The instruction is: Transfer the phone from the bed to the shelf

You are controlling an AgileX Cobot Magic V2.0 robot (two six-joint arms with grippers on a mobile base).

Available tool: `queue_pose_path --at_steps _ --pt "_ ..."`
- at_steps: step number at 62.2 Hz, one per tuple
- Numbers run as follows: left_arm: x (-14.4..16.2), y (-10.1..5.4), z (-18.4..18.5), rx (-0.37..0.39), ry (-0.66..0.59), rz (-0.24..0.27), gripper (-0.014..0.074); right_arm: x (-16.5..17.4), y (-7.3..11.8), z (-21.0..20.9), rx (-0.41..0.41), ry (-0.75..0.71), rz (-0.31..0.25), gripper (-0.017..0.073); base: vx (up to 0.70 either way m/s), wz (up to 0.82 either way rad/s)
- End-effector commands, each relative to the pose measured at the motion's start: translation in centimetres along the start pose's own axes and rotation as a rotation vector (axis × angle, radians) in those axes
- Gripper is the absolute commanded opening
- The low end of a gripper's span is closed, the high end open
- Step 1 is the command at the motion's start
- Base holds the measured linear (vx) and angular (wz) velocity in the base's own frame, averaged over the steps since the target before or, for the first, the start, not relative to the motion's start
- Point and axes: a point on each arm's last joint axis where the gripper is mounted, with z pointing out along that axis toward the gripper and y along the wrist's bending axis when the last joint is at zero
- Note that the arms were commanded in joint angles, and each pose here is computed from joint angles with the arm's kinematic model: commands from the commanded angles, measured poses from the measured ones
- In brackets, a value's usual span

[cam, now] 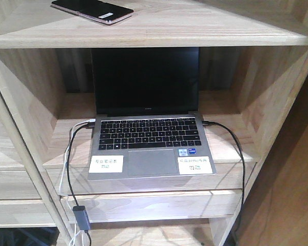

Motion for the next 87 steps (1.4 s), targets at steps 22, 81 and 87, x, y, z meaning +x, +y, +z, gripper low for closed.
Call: queue_pose_path --at_steps 22,81,87 --pt "-1.4 0.2 -0.3 -0.010 -0.107 -0.014 0.0001 -0.5 -1.2 -0.1 0.141 0.014 0.063 -0.0006 0.00 0.00" --pt "-1.4 0.2 -0.3 -0.010 -0.107 -0.014 0.0001 9.6 -3.6 -2.3 0.497 0.003 0.006 -0.0006 0.00 0.00" --pt "-1.4 0.2 -0.3 -0.010 -0.107 -0.014 0.0001 9.9 -3.6 -2.3 0.493 0.054 -0.006 -0.0006 0.00 0.00"
